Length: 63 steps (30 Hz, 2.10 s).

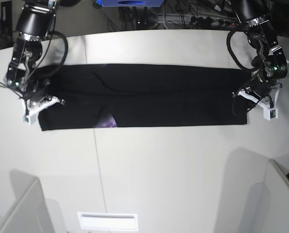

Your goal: Fold the T-shirt properly

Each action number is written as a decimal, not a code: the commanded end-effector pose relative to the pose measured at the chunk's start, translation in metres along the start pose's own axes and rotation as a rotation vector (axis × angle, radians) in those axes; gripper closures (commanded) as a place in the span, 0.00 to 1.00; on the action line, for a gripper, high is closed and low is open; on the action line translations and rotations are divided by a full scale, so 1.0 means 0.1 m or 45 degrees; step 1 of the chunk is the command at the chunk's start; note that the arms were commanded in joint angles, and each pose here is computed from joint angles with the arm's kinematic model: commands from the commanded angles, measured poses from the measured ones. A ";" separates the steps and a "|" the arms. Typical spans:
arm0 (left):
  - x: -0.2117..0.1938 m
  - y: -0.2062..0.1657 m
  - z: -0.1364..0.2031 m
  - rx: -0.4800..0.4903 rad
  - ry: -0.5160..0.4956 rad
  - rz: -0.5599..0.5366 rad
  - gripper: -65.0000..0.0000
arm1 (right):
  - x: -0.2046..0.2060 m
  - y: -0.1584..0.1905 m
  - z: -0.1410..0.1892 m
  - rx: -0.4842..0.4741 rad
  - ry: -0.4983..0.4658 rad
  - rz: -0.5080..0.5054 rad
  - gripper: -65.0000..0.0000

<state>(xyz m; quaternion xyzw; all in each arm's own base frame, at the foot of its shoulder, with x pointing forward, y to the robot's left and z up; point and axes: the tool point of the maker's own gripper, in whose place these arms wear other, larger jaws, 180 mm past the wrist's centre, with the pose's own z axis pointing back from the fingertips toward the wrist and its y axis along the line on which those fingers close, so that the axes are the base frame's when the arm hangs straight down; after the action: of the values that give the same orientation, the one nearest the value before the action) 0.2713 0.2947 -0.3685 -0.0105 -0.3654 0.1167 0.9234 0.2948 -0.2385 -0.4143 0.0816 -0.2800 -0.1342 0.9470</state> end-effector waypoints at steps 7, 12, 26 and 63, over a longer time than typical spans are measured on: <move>0.36 0.22 0.56 0.083 -0.149 -0.185 1.00 | 0.33 0.39 0.57 0.065 -0.255 0.176 1.00; 0.09 0.38 0.66 0.063 -0.068 -0.348 1.00 | 0.07 0.57 0.52 0.115 -0.169 0.244 1.00; -0.27 0.74 0.36 0.019 0.042 -0.147 0.00 | -0.25 1.07 0.40 0.261 -0.075 0.316 1.00; -0.58 0.25 -0.36 -0.228 0.103 0.098 1.00 | -0.27 1.07 0.39 0.259 -0.068 0.306 1.00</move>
<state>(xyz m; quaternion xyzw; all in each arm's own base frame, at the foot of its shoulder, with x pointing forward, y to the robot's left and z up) 0.2596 0.3031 -0.4297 -0.1300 -0.3659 0.1262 0.9128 0.2656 -0.1303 -0.3807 0.1402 -0.3030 0.0044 0.9426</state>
